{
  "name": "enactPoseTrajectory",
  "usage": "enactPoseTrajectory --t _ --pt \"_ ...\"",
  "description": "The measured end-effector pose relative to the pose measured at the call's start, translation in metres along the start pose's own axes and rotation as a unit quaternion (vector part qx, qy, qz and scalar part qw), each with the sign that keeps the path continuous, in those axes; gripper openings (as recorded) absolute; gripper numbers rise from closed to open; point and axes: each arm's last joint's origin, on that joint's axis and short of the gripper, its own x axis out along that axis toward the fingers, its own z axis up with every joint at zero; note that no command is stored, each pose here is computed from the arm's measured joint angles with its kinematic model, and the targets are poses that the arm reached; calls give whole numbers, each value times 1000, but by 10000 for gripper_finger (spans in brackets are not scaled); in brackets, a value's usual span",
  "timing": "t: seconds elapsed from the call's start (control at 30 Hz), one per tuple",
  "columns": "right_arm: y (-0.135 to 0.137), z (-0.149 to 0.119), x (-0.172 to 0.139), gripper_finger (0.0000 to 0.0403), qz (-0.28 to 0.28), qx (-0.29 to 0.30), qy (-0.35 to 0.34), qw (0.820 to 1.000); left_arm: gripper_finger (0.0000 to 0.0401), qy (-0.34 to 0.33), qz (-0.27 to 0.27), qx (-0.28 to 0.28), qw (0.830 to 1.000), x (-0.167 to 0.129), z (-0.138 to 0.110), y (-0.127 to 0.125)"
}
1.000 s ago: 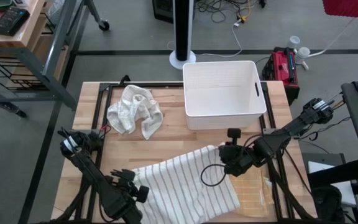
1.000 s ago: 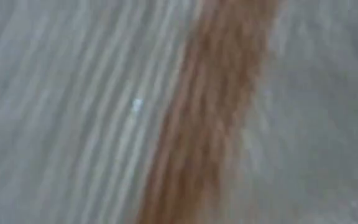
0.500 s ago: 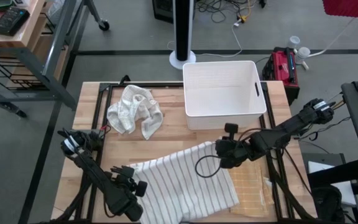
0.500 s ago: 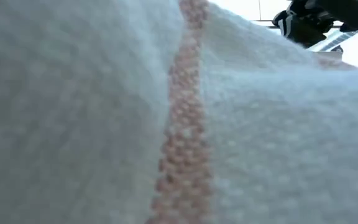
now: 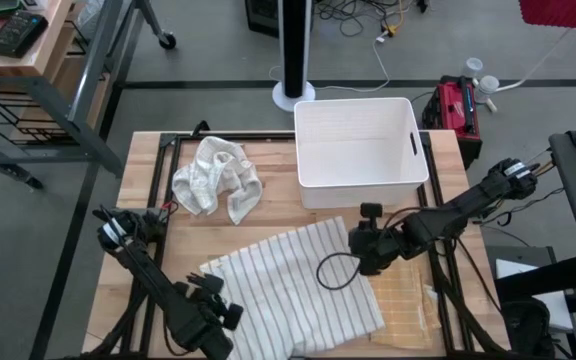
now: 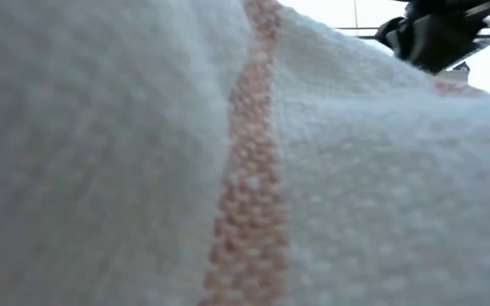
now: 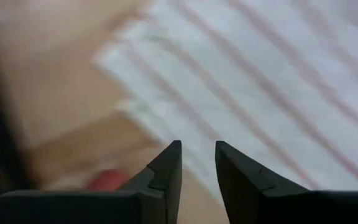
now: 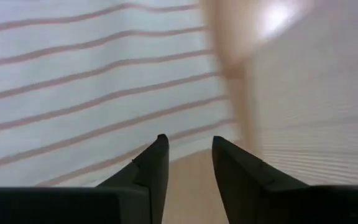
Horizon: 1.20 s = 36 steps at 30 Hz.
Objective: Fold towel
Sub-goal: Fold the white striped towel
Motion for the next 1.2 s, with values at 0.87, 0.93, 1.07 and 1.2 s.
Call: enactPoseTrajectory --t 0.87,0.93,1.07,1.2 --pt "48 -48 49 1 174 51 -109 977 37 -38 -92 41 994 58 -23 -33" --pt "49 -47 50 1 180 57 -125 974 37 -37 -93 40 994 61 -24 -33" --pt "51 -47 56 0 179 67 -120 974 37 -41 -84 42 995 69 -24 -29" --pt "58 -49 71 0 180 97 -100 974 37 -48 -65 36 996 80 -23 -23"
